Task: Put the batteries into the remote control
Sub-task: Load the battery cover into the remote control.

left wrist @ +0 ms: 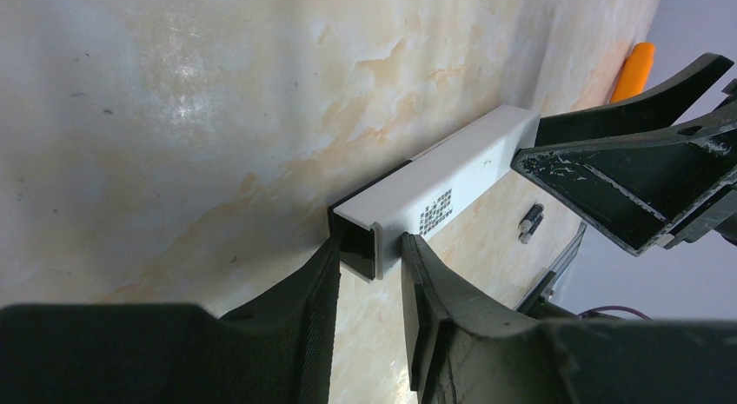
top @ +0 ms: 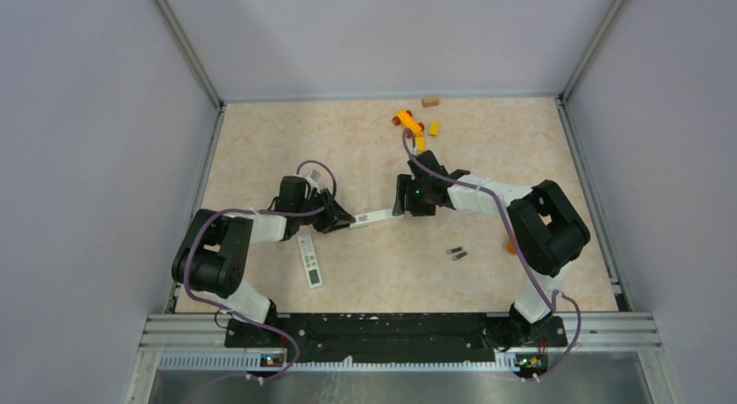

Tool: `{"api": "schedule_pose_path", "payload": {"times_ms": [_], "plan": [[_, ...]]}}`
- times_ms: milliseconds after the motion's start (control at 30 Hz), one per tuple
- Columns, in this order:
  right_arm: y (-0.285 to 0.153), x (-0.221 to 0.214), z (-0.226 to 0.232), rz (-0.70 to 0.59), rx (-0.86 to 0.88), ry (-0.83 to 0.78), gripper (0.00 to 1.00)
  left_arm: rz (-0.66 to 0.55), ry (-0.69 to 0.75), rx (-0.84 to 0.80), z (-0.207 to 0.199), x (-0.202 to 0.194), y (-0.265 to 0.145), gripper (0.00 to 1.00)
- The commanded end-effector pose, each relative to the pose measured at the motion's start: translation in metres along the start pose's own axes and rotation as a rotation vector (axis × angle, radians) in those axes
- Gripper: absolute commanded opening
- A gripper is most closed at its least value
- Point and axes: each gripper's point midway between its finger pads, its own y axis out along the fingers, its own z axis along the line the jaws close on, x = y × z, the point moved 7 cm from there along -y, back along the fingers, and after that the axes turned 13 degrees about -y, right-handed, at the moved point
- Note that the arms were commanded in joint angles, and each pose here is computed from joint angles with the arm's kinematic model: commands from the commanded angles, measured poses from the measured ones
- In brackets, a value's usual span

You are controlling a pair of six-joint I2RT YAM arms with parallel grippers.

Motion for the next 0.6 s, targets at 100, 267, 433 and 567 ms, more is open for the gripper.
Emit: {"api": "schedule_pose_path", "payload": {"times_ms": [100,267,433,567], "plan": [[-0.006,0.015,-0.010,-0.019,-0.075,-0.135,0.55,0.002,0.013,0.088,0.013,-0.003,0.001,0.33],[-0.011,0.023,-0.003,-0.059,-0.016,-0.170,0.45,0.003,0.013,0.090,0.013,-0.003,0.001,0.33],[-0.010,0.027,0.004,-0.078,0.055,-0.205,0.28,0.006,0.013,0.091,0.013,-0.003,0.001,0.32],[-0.006,0.024,0.005,-0.059,0.062,-0.209,0.25,0.009,0.015,0.089,0.013,-0.003,0.002,0.29]]}}
